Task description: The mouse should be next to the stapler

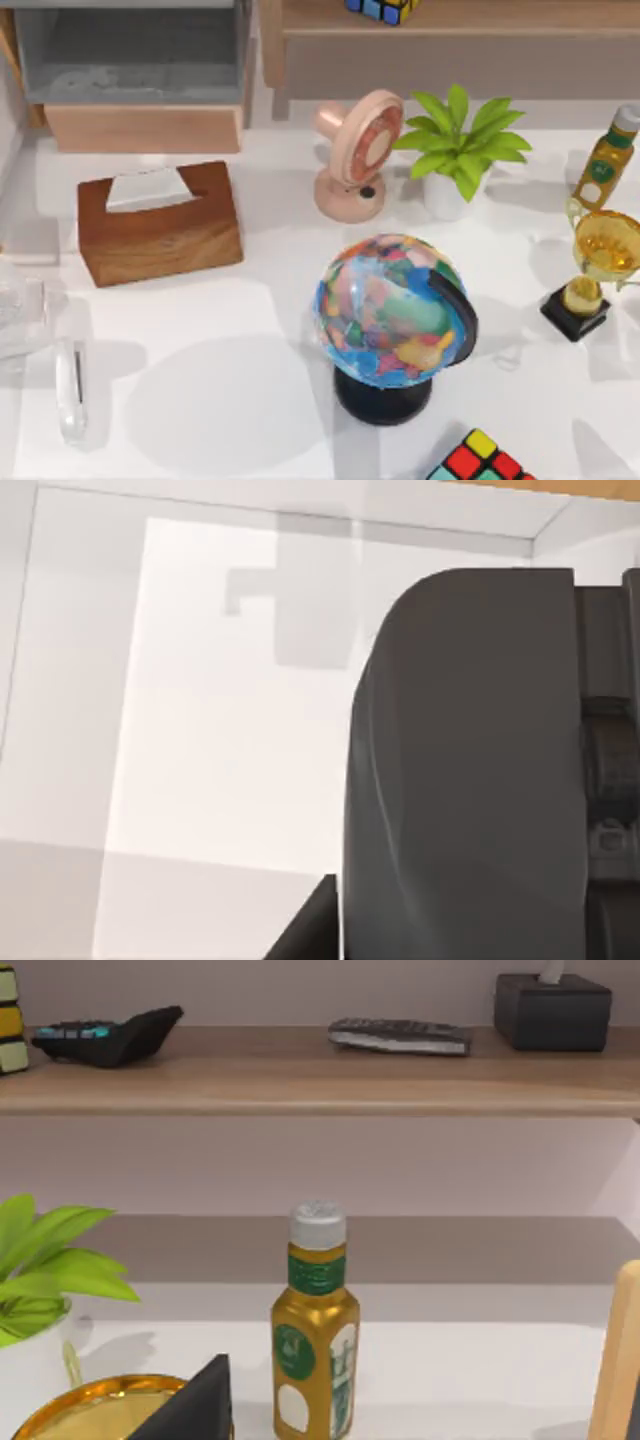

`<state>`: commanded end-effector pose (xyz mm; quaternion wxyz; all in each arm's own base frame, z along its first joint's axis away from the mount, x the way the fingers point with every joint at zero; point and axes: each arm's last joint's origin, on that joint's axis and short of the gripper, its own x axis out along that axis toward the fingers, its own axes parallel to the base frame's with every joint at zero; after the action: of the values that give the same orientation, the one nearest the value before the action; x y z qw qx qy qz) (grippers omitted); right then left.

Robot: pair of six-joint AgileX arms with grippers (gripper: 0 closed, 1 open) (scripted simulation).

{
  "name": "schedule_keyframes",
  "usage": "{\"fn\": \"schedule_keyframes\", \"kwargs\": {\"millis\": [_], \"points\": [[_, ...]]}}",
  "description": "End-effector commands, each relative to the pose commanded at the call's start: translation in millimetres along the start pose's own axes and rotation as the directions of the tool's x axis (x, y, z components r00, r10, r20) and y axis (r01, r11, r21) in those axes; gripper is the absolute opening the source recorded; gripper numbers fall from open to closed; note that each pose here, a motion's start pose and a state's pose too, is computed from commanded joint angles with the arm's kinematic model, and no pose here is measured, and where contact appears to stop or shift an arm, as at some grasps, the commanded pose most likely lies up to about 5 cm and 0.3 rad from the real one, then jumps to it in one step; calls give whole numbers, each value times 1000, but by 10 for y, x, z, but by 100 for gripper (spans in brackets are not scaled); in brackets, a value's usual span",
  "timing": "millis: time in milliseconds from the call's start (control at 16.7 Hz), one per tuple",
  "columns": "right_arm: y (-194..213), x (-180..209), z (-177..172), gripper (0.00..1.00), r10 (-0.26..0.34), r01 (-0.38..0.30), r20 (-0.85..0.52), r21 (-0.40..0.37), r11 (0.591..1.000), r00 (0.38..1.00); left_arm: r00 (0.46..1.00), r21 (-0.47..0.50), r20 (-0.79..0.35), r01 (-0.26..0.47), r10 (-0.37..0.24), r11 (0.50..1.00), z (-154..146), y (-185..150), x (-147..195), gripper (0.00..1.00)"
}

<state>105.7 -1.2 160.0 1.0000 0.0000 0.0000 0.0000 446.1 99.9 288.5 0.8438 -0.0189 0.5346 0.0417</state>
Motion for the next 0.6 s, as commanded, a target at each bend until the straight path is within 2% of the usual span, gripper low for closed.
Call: {"fn": "schedule_keyframes", "kwargs": {"millis": [180, 360, 600], "points": [[0, 0, 0, 100, 0, 0, 0, 0, 1000, 1000, 999, -18, 31, 24, -24, 1000, -77, -393, -204, 0], [0, 0, 0, 100, 0, 0, 0, 0, 1000, 1000, 998, -81, 57, 29, -24, 996, -170, -626, -340, 0], [0, 0, 0, 100, 0, 0, 0, 0, 1000, 1000, 999, -163, 39, 40, -34, 986, -442, -911, -344, 0]]}}
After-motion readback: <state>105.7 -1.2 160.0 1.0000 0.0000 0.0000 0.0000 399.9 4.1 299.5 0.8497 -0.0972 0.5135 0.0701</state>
